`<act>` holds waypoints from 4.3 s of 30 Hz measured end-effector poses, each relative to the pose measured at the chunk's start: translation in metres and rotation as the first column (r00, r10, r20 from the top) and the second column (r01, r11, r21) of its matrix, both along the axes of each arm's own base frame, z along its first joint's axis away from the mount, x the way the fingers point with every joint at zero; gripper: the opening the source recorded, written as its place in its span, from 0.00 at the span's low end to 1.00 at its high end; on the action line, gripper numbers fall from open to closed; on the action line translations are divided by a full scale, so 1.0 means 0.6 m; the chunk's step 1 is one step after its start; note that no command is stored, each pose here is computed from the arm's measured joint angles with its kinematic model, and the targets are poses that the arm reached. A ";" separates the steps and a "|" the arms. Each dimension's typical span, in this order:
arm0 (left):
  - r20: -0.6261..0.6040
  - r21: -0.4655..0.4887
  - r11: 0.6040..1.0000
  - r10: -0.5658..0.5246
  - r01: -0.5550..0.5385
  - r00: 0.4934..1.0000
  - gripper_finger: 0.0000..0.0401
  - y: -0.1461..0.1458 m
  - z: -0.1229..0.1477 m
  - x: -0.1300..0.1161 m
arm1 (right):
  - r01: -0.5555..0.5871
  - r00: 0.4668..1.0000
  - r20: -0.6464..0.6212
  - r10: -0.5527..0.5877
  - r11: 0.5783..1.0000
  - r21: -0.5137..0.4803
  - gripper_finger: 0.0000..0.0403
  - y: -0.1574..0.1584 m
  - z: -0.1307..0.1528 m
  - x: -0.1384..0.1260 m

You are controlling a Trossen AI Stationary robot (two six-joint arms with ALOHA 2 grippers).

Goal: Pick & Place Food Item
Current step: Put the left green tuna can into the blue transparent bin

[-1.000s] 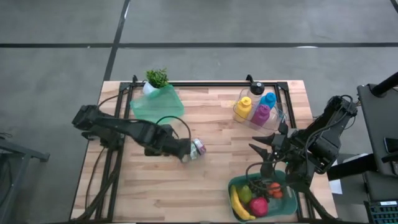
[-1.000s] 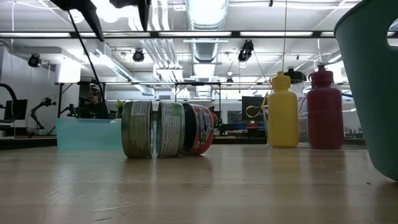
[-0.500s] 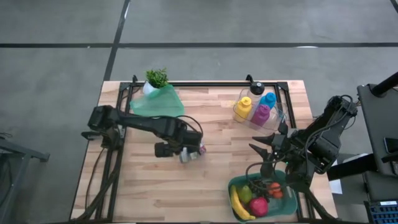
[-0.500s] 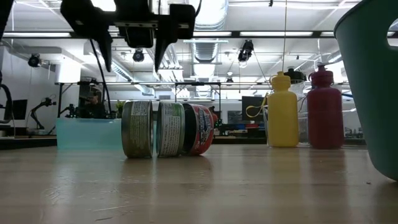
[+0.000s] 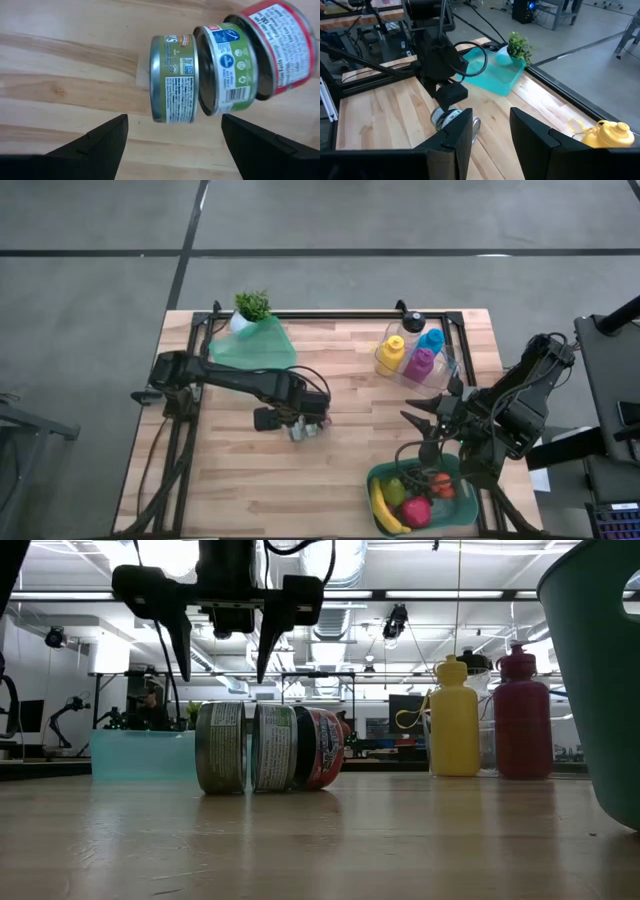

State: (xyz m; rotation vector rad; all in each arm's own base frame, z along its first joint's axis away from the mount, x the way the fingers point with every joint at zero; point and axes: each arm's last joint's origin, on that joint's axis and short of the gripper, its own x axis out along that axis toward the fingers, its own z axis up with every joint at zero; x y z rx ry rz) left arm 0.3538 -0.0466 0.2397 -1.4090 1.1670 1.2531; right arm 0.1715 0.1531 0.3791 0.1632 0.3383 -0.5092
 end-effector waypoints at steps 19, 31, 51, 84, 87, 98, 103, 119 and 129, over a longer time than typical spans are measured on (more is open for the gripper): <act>-0.002 -0.017 0.999 -0.032 0.032 1.000 0.81 -0.003 -0.048 -0.004 | 0.000 1.000 0.000 0.000 1.000 0.000 0.31 0.000 0.000 0.000; 0.011 -0.018 0.999 -0.029 0.029 1.000 0.81 -0.002 -0.093 -0.013 | 0.000 1.000 0.000 0.000 1.000 0.000 0.31 0.000 0.000 0.000; 0.059 -0.023 0.999 -0.032 0.033 0.998 0.36 -0.003 -0.116 -0.014 | 0.000 1.000 0.000 0.000 1.000 0.000 0.31 0.000 0.000 0.000; 0.033 0.035 0.999 -0.001 0.000 0.999 0.35 0.012 0.016 -0.105 | 0.000 1.000 0.000 0.000 1.000 0.000 0.31 0.000 0.000 0.000; 0.029 0.090 0.996 0.001 -0.003 1.000 0.35 0.018 0.040 -0.130 | 0.000 1.000 0.000 0.000 1.000 0.000 0.31 0.000 0.000 0.000; 0.047 0.332 0.942 0.025 -0.039 0.999 0.35 0.048 0.117 -0.225 | 0.000 1.000 0.001 0.000 1.000 0.001 0.31 0.000 0.000 0.000; 0.037 0.385 0.909 0.155 -0.158 0.987 0.35 0.072 0.126 -0.244 | 0.000 1.000 0.000 0.000 1.000 0.000 0.31 0.000 0.000 0.000; -0.001 0.348 0.849 0.425 -0.398 0.905 0.35 0.229 0.055 -0.266 | 0.000 1.000 0.000 0.000 1.000 0.000 0.31 0.000 0.000 0.000; -0.047 0.264 0.857 0.469 -0.441 0.882 0.35 0.238 -0.030 -0.284 | 0.000 1.000 0.000 0.000 1.000 0.000 0.31 0.000 0.000 0.000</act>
